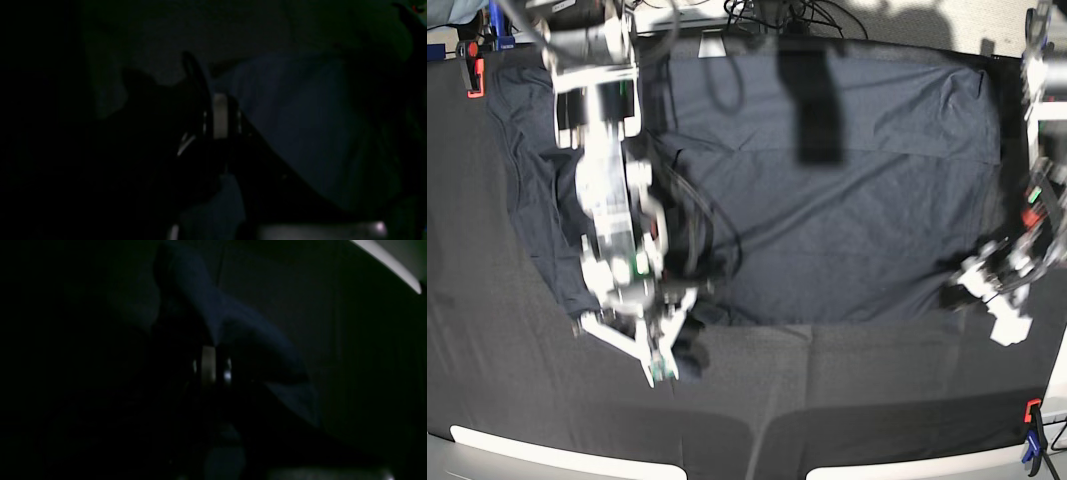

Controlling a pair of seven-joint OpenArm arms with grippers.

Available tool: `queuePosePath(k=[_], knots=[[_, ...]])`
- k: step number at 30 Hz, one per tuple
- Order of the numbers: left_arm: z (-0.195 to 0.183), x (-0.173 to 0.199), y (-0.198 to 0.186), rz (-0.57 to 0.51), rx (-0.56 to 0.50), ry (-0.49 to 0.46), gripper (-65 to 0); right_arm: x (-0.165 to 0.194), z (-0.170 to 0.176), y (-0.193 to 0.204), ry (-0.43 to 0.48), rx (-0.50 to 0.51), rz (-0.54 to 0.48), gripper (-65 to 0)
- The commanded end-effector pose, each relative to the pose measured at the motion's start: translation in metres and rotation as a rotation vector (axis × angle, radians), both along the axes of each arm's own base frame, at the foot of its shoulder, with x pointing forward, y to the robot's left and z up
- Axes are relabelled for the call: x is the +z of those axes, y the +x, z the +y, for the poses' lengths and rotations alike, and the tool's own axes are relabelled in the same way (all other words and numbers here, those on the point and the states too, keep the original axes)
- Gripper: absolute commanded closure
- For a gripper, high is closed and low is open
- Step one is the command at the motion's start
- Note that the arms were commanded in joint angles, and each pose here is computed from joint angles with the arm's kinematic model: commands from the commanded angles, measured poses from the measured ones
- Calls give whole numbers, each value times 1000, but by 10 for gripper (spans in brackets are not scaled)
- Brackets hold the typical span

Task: Layout the t-shirt on the table in an organized manner, then fold the t-shirt properly
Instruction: 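Grasp the shirt side with the right gripper and drag it toward the hem, then pull the held shirt edge with the right gripper toward the collar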

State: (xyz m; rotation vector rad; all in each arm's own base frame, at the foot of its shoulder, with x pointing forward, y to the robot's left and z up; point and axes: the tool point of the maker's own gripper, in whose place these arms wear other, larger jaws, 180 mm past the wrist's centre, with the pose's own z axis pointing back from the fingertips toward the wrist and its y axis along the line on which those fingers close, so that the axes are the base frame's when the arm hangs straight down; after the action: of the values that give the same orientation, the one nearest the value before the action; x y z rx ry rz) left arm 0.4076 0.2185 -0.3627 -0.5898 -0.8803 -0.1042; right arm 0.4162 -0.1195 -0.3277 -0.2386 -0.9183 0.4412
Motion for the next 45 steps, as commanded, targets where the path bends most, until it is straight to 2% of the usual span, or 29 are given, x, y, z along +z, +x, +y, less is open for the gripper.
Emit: queuePosePath(k=[1, 6, 11, 15, 23, 31, 37, 40, 45], knots=[[4, 31, 7, -84, -15, -11, 0, 21, 1, 5, -9, 9, -69, 0], [-17, 37, -36, -84, -166, 68, 0, 21, 0, -29, -24, 8, -80, 0], [-46, 29, -81, -60, -282, 100, 0, 20, 1, -60, -25, 11, -78, 0], [-60, 23, -112, -35, -339, 109, 0, 6, 0, -83, -35, 6, -29, 0], [-35, 44, -135, -84, -264, 140, 0, -26, -1, -117, -35, 7, 73, 0], [-25, 35, -149, -45, -240, 155, 0, -29, -10, -120, -43, -14, 83, 0], [-12, 16, -157, -4, -253, 279, 0, -26, -45, -120, -53, -111, 79, 0], [-14, 22, -151, -35, -220, 247, 0, -26, -55, -121, -9, -146, 79, 0], [-22, 22, -150, -51, -206, 212, 0, -29, -49, -123, 27, -115, 97, 0]])
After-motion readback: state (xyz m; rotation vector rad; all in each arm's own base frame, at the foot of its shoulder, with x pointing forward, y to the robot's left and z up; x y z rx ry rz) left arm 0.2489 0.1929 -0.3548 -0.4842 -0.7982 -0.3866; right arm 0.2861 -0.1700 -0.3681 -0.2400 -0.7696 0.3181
